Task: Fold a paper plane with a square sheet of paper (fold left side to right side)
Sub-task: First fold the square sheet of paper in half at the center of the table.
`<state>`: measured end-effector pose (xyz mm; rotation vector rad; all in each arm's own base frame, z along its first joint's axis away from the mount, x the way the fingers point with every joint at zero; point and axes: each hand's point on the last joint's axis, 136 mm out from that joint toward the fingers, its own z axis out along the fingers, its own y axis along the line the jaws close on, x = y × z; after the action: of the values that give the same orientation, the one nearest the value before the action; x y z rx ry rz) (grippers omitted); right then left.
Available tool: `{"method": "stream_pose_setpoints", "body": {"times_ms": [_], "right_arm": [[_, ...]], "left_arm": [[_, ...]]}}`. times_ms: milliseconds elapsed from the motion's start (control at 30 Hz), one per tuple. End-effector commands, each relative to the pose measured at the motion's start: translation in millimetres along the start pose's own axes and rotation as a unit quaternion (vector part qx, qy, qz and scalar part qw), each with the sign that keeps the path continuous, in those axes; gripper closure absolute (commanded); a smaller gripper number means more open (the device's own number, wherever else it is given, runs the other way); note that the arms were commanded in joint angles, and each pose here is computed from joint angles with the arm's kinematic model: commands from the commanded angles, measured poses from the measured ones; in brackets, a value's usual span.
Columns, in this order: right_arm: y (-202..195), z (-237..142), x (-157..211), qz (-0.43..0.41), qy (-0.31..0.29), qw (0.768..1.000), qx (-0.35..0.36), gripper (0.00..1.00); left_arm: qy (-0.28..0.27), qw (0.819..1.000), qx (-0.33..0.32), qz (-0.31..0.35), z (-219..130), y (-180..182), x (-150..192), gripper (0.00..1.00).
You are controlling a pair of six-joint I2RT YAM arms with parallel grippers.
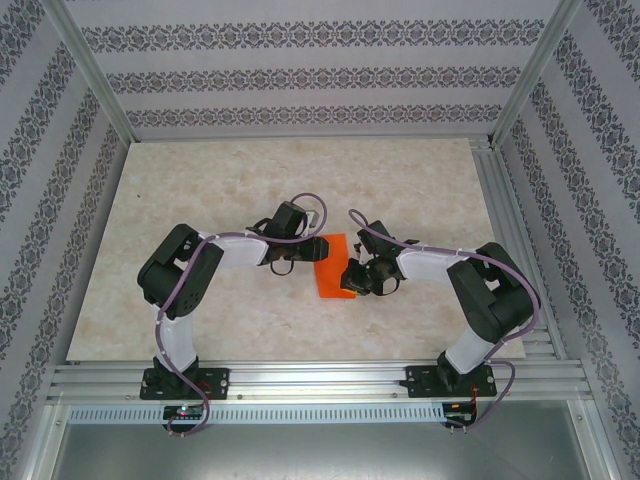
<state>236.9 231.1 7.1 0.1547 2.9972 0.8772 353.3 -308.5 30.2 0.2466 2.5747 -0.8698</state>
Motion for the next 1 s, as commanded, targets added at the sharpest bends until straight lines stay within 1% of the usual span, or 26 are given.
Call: {"method": "stream_pose_setpoints", "body": {"times_ms": [0,300,467,633,733,867,967], "right_arm": [[-65.8,12.3,33.4,0.028,0.046,0.99,0.127,0.88],[-69.3,11.4,35.5,0.028,0.049,0.989,0.134,0.88],[-69.8,11.1,35.6,0.028,0.049,0.989,0.136,0.88],[-69.2,11.0,35.2,0.028,0.048,0.989,0.135,0.87],[-68.7,11.4,35.1,0.028,0.047,0.989,0.135,0.87],[-68.4,11.7,34.6,0.027,0.047,0.989,0.134,0.87],[-69.3,12.1,35.4,0.027,0.048,0.989,0.135,0.87]], "left_arm": [[-0.013,1.0,-0.021,0.006,2.4,16.7,-12.1,0.56],[-0.021,0.999,-0.046,-0.003,-3.9,36.9,-19.0,0.56],[-0.035,0.998,-0.049,-0.003,-13.9,43.4,-34.7,0.55],[-0.061,0.998,-0.023,0.009,-30.1,27.2,-52.2,0.54],[-0.074,0.997,0.0,0.009,-42.7,15.4,-51.7,0.54],[-0.078,0.996,0.043,0.005,-54.2,-1.7,-35.7,0.57],[-0.065,0.995,0.079,0.005,-52.1,-19.0,-20.8,0.59]]}}
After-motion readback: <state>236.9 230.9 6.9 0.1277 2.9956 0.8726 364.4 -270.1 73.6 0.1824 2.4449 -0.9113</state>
